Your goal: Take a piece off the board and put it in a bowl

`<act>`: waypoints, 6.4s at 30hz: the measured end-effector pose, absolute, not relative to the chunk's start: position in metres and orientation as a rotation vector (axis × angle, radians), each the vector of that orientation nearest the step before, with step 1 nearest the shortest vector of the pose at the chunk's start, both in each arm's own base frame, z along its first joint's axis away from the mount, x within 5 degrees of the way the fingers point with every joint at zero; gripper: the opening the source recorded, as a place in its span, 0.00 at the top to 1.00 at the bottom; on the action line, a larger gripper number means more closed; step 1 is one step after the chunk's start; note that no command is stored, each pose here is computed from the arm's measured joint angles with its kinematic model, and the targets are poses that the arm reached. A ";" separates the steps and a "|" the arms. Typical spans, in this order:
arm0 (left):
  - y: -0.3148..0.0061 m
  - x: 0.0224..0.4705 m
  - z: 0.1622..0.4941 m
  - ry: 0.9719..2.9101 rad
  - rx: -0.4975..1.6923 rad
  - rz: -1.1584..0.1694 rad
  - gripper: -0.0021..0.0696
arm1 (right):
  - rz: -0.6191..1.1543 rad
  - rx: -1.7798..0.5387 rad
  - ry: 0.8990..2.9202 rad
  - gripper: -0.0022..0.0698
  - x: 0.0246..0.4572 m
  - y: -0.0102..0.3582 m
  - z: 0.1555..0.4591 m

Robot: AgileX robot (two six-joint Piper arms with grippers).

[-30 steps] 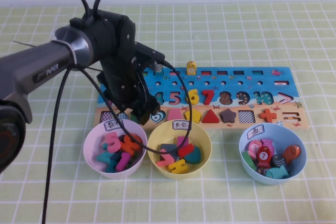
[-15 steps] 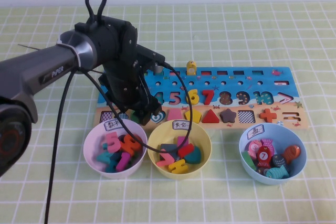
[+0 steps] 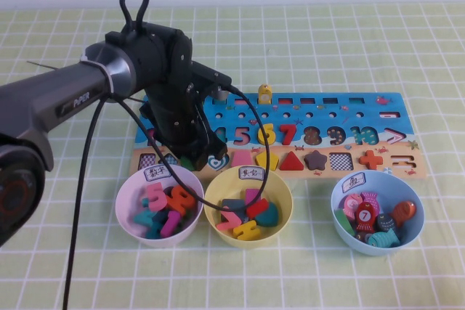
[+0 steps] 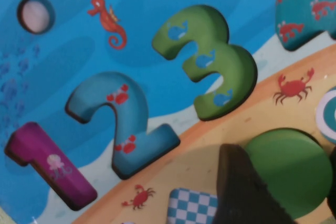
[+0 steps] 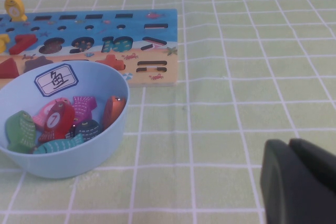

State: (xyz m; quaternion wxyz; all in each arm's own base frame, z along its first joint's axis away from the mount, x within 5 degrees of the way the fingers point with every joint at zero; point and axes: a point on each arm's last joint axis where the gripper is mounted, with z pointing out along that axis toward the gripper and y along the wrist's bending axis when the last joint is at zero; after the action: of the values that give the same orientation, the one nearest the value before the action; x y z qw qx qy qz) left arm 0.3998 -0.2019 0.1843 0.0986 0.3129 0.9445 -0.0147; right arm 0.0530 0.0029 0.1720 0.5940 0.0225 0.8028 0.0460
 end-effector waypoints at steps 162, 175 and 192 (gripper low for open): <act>-0.001 0.050 0.224 1.608 0.007 -0.048 0.97 | 0.109 0.053 1.865 0.99 0.053 0.003 0.172; -0.002 0.053 0.172 1.863 0.006 -0.047 0.97 | 0.109 0.053 1.865 0.99 0.053 0.003 0.172; -0.002 0.053 0.172 1.867 0.037 -0.024 0.97 | 0.109 0.053 1.865 0.99 0.053 0.003 0.172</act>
State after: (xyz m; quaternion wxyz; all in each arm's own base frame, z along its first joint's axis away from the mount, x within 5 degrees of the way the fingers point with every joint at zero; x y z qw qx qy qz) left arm 0.0527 -0.0018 0.1721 0.5950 0.0158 0.8035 -0.0103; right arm 0.0525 0.0030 0.1718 0.5941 0.0229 0.8027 0.0468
